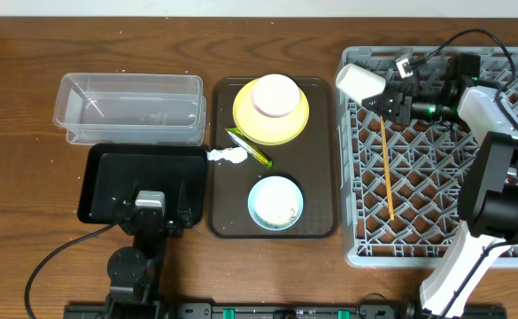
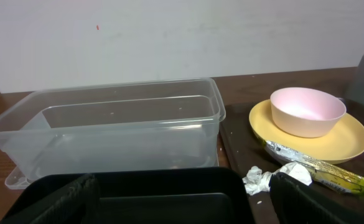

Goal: Sort waste into correct bins and load items into the dishwasher rack
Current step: 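Lower the white cup onto the dish rack and release it, then withdraw the right gripper and move it toward the pink bowl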

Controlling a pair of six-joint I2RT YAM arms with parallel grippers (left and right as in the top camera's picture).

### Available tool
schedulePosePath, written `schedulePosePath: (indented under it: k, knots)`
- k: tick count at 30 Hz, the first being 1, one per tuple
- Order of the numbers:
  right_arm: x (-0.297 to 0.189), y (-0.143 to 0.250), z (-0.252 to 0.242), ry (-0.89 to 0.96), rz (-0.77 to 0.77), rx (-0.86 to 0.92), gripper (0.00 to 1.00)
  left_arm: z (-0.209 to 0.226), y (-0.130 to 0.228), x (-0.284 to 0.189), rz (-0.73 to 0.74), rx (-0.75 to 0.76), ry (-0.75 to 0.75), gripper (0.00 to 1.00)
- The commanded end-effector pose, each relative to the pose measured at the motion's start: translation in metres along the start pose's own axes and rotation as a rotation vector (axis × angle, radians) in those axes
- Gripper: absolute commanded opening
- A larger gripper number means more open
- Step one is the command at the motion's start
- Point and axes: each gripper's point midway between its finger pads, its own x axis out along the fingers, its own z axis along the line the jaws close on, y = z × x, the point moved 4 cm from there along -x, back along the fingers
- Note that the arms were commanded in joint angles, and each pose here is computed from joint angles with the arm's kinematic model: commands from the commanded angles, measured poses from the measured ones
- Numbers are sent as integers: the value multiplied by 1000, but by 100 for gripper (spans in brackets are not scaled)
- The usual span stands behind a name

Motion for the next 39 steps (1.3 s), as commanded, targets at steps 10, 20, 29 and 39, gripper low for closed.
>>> schedulePosePath:
  k: [10, 20, 29, 39]
  knots:
    - [-18, 14, -19, 105, 35, 124, 17, 2, 16, 1, 57, 10, -21, 90]
    - [-39, 11, -19, 162, 28, 196, 20, 2, 16, 1, 57, 10, -21, 90]
    - [-66, -14, 5, 393, 50, 211, 20, 2, 16, 1, 57, 10, -21, 90]
    - [-66, -62, 100, 668, 58, -35, 19, 2, 16, 1, 57, 10, -21, 90]
